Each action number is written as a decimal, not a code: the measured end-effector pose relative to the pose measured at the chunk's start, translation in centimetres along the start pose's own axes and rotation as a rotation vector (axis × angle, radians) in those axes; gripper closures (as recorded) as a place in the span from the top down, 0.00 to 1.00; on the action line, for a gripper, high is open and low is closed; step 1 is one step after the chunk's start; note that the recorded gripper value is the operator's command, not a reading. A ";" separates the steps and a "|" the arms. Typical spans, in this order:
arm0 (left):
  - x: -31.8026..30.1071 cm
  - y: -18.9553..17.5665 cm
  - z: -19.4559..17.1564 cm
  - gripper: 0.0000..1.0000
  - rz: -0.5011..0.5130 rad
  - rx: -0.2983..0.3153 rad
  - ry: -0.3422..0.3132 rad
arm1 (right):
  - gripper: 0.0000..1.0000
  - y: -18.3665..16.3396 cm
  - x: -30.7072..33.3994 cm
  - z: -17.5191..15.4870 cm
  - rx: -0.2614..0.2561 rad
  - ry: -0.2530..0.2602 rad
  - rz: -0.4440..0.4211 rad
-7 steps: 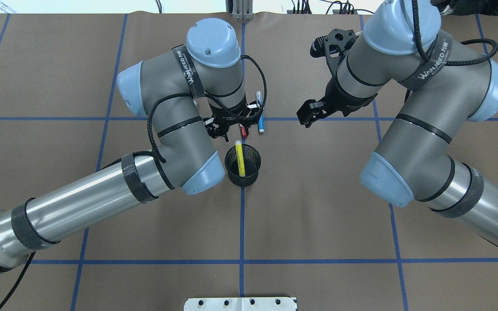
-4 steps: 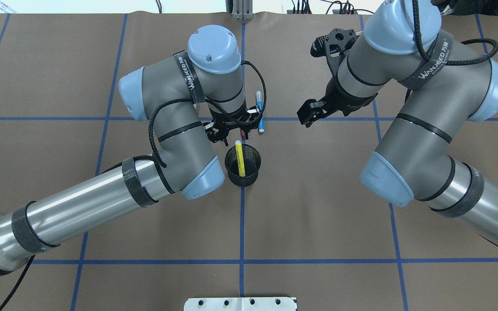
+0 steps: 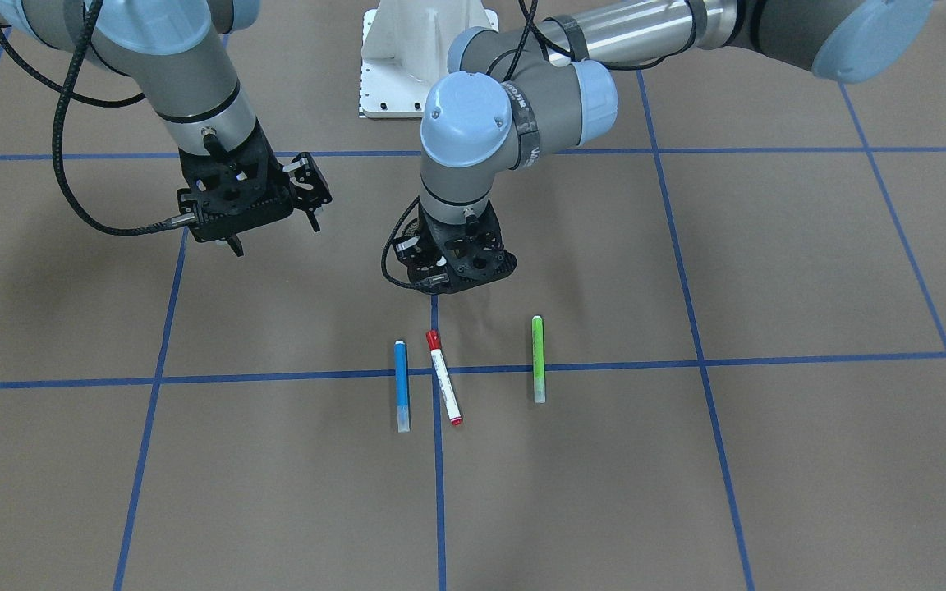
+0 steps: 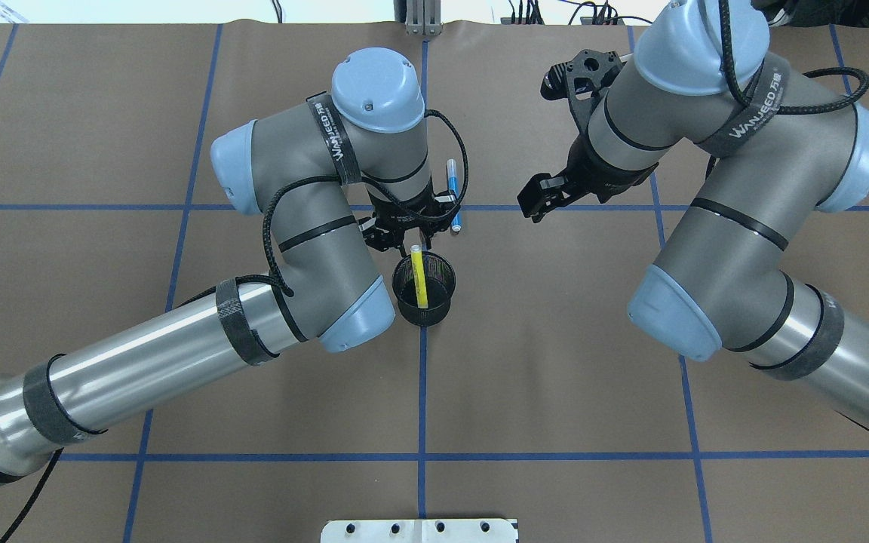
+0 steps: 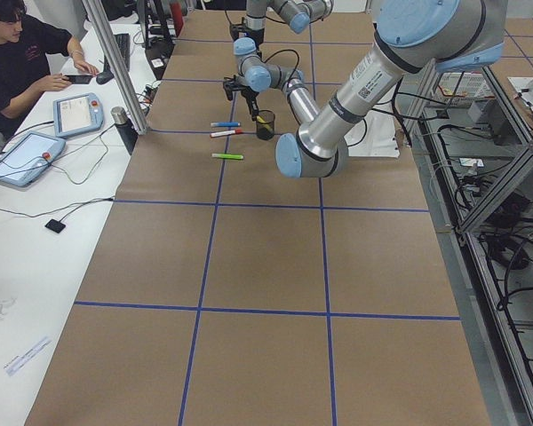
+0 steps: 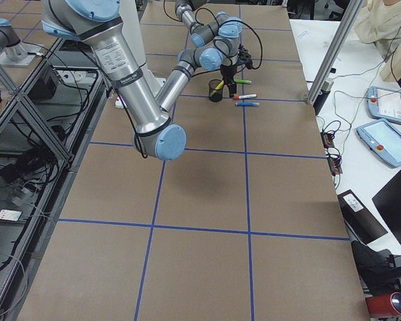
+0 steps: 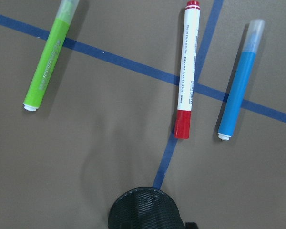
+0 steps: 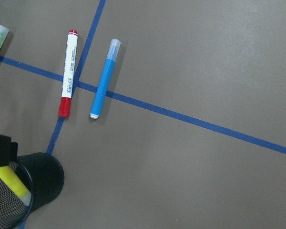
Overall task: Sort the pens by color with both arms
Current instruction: 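Lower the left gripper over the yellow highlighter in the cup, then grasp the yellow highlighter with the left gripper and lift it out, then lower the yellow highlighter beside the green one and open the left gripper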
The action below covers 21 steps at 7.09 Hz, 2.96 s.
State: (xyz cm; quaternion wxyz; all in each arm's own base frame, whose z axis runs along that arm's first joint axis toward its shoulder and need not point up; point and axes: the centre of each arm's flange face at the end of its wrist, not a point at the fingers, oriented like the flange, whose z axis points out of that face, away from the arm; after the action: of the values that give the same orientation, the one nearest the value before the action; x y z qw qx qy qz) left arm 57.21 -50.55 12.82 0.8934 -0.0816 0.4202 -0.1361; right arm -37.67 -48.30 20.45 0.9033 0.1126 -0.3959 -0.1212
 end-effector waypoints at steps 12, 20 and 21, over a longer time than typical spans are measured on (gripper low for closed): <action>-4.4 -0.1 -13.2 0.06 0.111 0.049 0.009 | 0.99 0.1 0.3 0.1 -0.007 -0.003 0.004; -12.8 -25.4 -11.9 0.06 0.278 0.133 -0.049 | 0.99 0.2 0.2 0.0 -0.008 -0.006 0.005; -13.0 -26.1 -10.9 0.06 0.280 0.125 -0.060 | 0.99 0.2 0.2 0.0 -0.009 -0.007 0.005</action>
State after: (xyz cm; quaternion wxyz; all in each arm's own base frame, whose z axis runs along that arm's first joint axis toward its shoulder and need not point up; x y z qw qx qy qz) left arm 36.30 -71.66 22.19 0.9191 0.0297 0.3915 -0.0336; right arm -37.49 -48.19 20.69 0.9027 0.1074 -0.3985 -0.1212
